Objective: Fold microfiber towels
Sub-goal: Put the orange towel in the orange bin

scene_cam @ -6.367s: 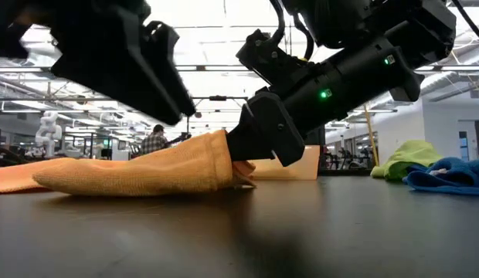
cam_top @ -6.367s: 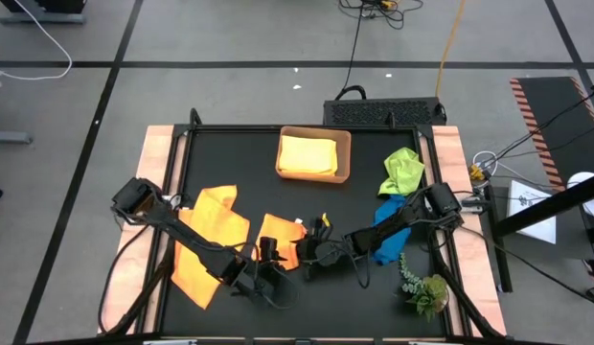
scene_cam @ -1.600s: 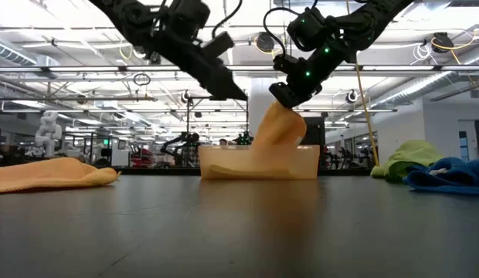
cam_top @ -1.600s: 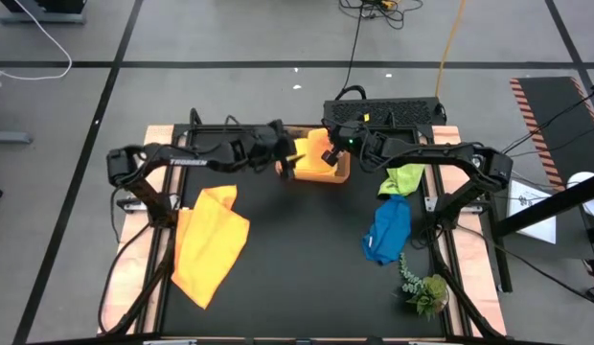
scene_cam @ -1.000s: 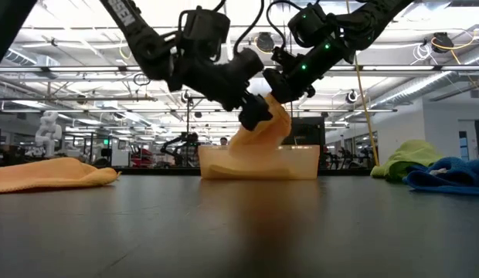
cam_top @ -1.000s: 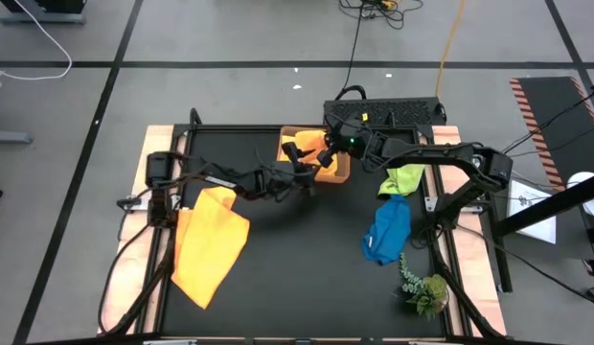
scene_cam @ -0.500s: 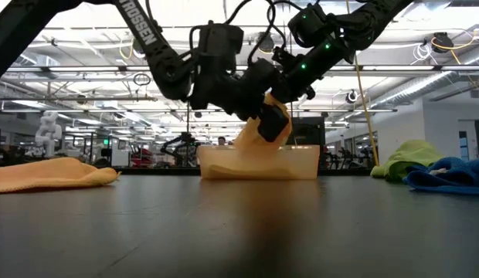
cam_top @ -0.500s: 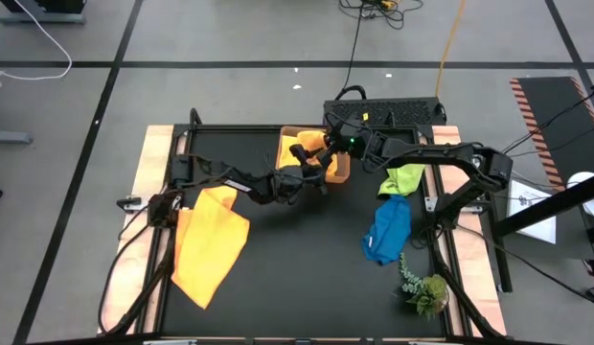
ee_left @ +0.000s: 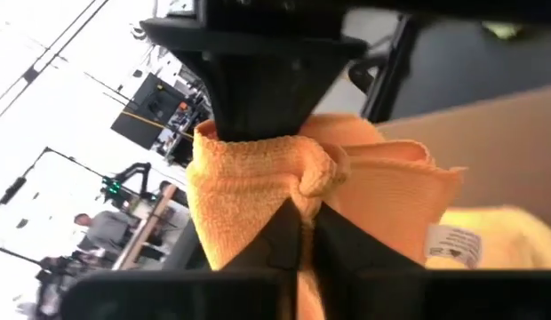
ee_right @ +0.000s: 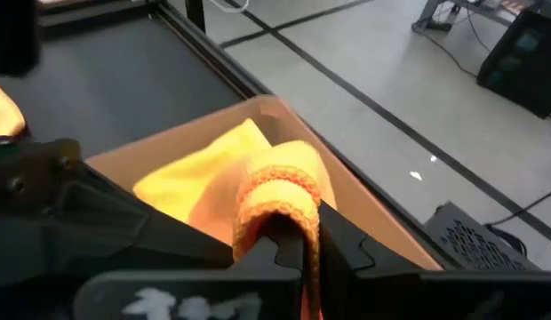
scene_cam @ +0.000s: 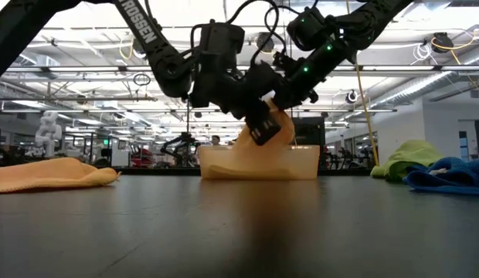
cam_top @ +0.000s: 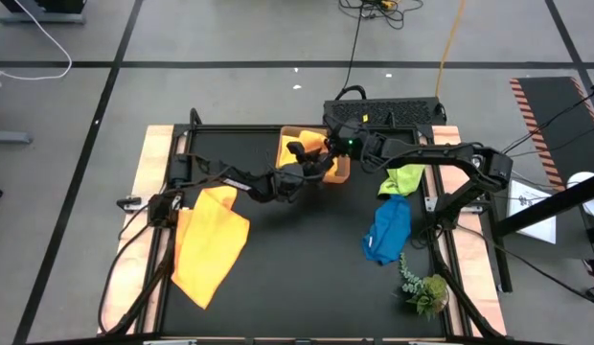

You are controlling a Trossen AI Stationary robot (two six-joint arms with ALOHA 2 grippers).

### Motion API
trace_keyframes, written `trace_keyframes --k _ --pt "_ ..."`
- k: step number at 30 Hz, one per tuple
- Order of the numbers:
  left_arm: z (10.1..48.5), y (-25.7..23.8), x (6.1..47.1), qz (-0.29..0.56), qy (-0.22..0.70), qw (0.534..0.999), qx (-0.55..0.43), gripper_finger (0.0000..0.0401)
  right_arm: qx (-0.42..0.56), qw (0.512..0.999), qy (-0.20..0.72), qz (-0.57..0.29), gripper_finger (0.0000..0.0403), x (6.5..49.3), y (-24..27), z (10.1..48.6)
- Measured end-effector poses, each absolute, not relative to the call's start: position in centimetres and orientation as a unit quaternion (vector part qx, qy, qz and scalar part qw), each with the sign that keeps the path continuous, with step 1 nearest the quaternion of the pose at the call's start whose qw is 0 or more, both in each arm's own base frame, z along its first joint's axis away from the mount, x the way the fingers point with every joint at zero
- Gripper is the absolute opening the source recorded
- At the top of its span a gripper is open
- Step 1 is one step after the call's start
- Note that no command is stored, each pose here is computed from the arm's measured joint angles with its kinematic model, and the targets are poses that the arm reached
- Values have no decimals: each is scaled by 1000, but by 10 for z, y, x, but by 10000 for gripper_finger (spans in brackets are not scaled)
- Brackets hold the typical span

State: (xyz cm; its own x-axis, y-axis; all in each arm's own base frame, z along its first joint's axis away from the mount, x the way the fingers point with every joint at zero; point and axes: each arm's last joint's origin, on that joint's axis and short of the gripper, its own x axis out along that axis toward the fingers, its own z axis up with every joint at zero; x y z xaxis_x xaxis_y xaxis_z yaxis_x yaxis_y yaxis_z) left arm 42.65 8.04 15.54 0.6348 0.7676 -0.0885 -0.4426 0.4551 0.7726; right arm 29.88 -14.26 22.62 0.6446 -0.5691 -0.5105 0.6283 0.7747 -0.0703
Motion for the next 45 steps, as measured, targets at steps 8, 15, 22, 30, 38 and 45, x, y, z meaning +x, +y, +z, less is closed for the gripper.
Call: trace_keyframes --k 8,15,22,30,38,45 --pt "162 81 417 349 279 795 410 5 59 894 297 -329 0 295 -141 220" --pt "197 93 376 312 251 826 396 3 56 885 326 -326 0 292 -140 216" --pt "219 134 323 247 203 895 312 1 25 894 319 -312 0 296 -136 220" --pt "211 179 304 187 179 931 259 1 -45 881 328 -338 0 297 -137 222" --pt "218 201 292 179 148 936 263 0 -106 865 355 -338 0 293 -144 222" --pt "231 210 294 176 137 937 267 0 -77 870 367 -319 9 288 -149 218"
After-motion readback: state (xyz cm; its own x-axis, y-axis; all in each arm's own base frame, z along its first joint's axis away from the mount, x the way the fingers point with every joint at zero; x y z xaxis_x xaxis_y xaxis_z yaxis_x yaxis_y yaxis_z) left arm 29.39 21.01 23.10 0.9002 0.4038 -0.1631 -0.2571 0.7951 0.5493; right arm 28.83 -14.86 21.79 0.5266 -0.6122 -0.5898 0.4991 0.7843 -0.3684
